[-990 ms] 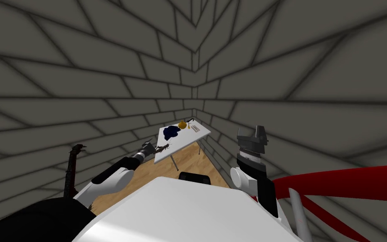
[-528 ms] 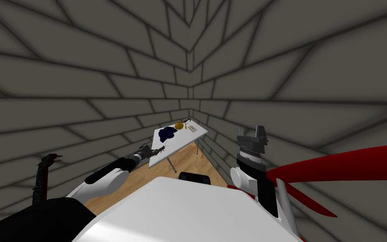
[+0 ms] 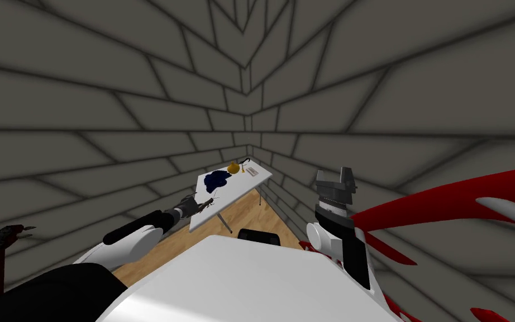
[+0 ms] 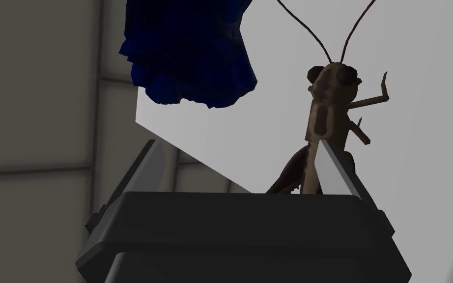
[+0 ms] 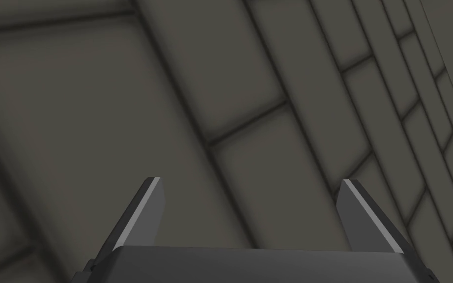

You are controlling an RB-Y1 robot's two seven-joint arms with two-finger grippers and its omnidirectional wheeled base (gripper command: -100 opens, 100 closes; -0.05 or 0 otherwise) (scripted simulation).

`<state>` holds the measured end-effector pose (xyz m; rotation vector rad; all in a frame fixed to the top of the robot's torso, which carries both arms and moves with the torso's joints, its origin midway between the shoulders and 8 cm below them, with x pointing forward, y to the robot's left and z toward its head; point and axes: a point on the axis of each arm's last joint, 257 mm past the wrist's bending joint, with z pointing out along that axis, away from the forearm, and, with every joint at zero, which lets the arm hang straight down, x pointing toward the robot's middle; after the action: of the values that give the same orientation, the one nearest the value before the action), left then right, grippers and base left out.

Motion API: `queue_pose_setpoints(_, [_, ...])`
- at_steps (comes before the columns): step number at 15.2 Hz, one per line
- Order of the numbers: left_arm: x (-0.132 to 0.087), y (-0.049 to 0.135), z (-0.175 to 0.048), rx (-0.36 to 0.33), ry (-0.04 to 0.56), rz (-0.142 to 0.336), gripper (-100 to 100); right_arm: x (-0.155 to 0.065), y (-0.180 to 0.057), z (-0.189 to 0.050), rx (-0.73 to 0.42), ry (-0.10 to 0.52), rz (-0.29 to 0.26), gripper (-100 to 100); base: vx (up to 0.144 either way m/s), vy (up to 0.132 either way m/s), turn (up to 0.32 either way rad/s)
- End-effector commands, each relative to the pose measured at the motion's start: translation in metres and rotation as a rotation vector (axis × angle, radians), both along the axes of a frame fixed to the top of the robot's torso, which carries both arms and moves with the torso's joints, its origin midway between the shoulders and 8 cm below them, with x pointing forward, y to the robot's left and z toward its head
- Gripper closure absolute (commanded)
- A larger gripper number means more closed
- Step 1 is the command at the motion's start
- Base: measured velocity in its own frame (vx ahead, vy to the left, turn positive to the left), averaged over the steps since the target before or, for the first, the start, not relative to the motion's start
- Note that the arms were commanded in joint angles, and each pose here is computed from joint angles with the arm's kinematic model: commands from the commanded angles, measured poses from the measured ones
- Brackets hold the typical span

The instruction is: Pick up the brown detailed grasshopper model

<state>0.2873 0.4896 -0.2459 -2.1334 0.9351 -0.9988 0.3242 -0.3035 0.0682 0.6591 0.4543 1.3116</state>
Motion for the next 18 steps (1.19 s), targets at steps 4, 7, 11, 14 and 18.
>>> queue_pose_setpoints(4, [-0.021, 0.004, -0.015, -0.053, 0.092, 0.026, -100, 0.0, 0.0, 0.0, 0.0, 0.0, 0.0, 0, 0.017, -0.006, -0.11])
queue_pose_setpoints(7, [-0.033, 0.008, -0.022, -0.086, 0.142, 0.045, -100, 0.0, 0.0, 0.0, 0.0, 0.0, 0.0, 0, 0.017, -0.005, -0.138])
queue_pose_setpoints(11, [-0.056, 0.014, -0.029, -0.143, 0.216, 0.083, -100, 0.0, 0.0, 0.0, 0.0, 0.0, 0.0, 0, 0.017, 0.002, -0.123])
queue_pose_setpoints(14, [-0.068, 0.016, -0.033, -0.173, 0.261, 0.101, -100, 0.0, 0.0, 0.0, 0.0, 0.0, 0.0, 0, 0.017, 0.005, -0.117])
queue_pose_setpoints(18, [-0.085, 0.016, -0.04, -0.207, 0.323, 0.118, -100, 0.0, 0.0, 0.0, 0.0, 0.0, 0.0, 0, 0.014, 0.007, -0.127])
